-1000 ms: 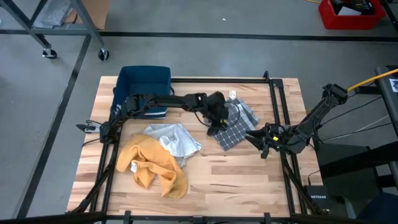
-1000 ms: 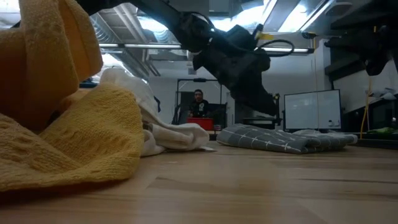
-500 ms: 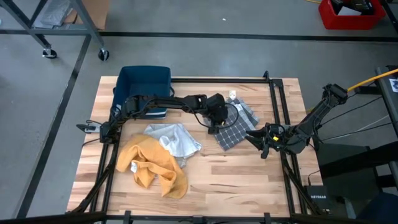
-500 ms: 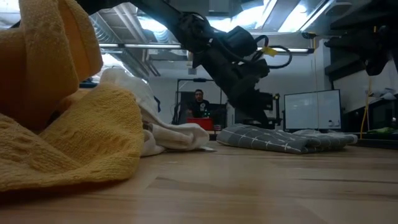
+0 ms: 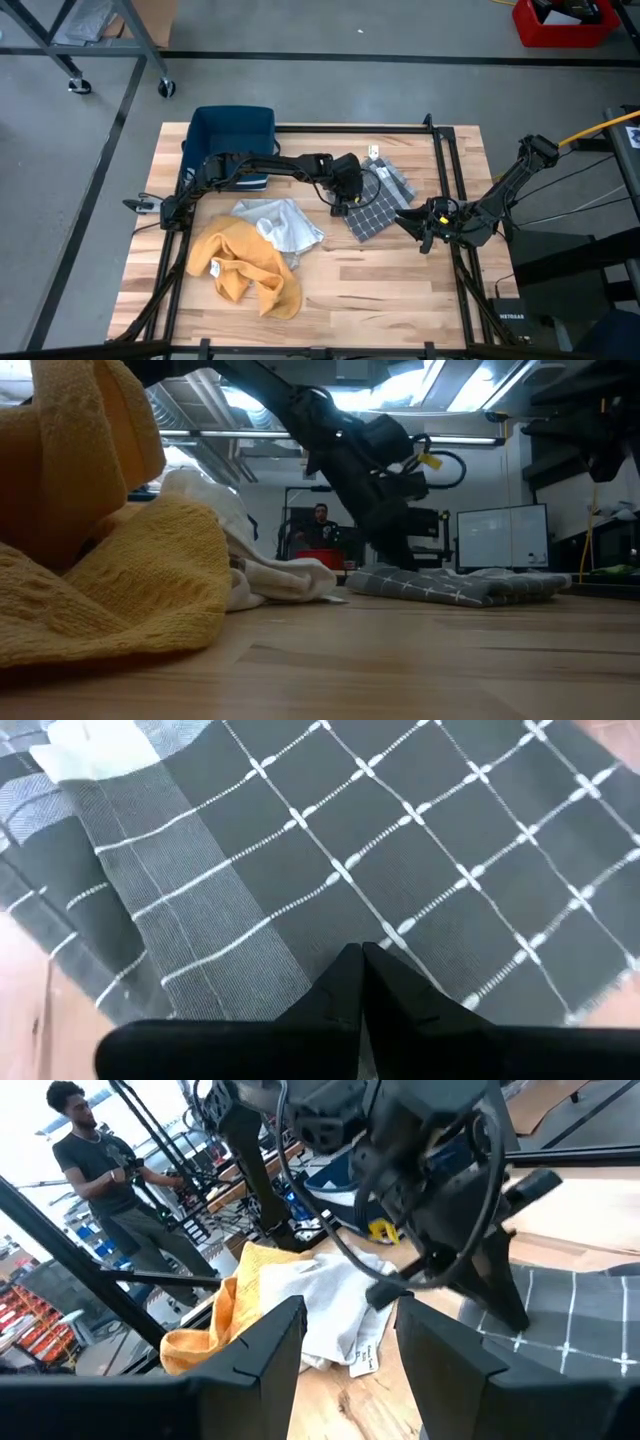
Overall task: Fold towel
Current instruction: Move the gray towel to the top right of the table
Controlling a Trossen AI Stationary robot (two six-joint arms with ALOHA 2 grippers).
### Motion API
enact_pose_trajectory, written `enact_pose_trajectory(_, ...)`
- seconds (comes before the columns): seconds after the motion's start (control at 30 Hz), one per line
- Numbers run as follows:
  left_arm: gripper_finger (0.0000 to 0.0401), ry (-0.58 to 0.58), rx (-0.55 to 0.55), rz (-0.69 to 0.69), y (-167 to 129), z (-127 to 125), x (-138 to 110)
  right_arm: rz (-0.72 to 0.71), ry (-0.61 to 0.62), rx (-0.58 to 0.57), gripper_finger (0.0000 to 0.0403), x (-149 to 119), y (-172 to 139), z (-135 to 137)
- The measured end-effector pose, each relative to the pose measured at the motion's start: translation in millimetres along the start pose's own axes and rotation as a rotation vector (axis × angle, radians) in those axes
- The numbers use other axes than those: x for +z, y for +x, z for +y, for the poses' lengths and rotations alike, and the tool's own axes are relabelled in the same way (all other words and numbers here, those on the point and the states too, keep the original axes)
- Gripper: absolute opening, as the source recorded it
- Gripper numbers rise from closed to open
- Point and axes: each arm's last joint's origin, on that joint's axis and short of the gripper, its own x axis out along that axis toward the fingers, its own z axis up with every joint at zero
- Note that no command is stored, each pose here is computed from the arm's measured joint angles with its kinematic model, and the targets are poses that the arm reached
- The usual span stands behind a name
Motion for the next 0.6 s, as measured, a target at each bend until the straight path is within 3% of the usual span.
enact_pose_trajectory(0.2,0.0002,-0.001,-0.001,0.016,15,0,-8,-0.013,0.019,0.0,0.0166,1,0,1)
enact_pose_trajectory(0.4,0.0001,0.009,0.053,-0.114,28,6,-1,-0.015,0.02,-0.001,0.0166,2,0,1)
enact_pose_trajectory(0.6,0.0003,0.02,0.228,-0.208,31,26,3,-0.014,0.019,-0.002,0.0166,1,0,1)
